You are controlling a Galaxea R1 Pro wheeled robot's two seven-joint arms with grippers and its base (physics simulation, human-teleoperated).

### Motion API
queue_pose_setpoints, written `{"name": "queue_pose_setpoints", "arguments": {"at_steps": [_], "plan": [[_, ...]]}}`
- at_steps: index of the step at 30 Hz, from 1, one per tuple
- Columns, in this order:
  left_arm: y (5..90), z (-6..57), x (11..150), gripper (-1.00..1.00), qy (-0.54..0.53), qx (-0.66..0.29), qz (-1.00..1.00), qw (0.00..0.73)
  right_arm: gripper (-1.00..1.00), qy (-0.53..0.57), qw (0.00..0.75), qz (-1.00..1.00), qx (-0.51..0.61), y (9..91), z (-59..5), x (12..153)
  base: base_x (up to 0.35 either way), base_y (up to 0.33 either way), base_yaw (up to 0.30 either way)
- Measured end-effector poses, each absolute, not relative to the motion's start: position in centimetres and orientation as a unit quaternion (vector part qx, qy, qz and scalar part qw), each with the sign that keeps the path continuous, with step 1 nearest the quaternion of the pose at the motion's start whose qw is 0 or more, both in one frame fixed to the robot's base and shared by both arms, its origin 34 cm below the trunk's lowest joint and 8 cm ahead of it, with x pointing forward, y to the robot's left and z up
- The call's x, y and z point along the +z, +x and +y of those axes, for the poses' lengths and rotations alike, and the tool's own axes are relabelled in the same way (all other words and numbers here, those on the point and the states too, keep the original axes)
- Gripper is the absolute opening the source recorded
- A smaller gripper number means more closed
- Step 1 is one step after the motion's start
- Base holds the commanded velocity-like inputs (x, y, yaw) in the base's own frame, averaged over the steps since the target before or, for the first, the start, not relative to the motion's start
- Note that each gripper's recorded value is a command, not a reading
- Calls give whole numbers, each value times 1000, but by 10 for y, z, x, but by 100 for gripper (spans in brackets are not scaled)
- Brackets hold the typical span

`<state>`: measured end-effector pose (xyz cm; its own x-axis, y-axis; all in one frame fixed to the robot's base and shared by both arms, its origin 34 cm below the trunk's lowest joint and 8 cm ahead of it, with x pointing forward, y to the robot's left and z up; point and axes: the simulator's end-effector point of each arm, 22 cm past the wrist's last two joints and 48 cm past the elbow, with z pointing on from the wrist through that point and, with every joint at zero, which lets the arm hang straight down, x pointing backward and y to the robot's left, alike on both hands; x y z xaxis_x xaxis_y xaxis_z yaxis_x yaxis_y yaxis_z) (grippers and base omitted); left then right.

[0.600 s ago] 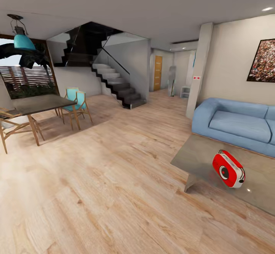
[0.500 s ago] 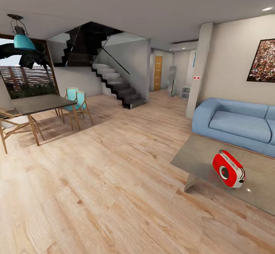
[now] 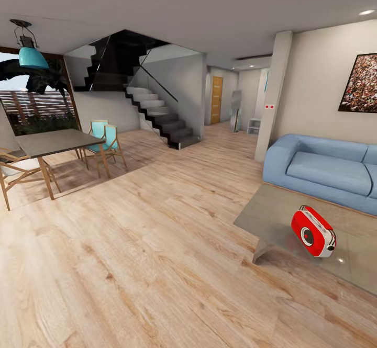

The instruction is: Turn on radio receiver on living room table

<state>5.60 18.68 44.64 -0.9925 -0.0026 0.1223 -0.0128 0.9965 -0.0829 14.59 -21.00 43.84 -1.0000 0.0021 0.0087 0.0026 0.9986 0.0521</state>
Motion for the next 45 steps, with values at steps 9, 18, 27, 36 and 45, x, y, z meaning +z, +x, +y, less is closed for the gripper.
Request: {"name": "queue_pose_setpoints", "arguments": {"at_steps": [9,18,27,36,45], "plan": [[74,193,444,100,3,36,-998,45,100,0,-41,-999,-26,179,-212,439,0,0,0],[376,221,516,100,16,4,-973,-232,100,2,-303,-953,13,426,-269,520,0,0,0],[611,223,666,100,12,1,-949,-314,100,-15,-444,-895,37,618,-310,687,0,0,0],[690,150,749,100,4,56,-925,-375,100,-37,-448,-892,46,660,-332,721,0,0,0],[654,261,672,100,14,-24,-951,-307,100,-34,-457,-888,46,658,-333,712,0,0,0]]}}
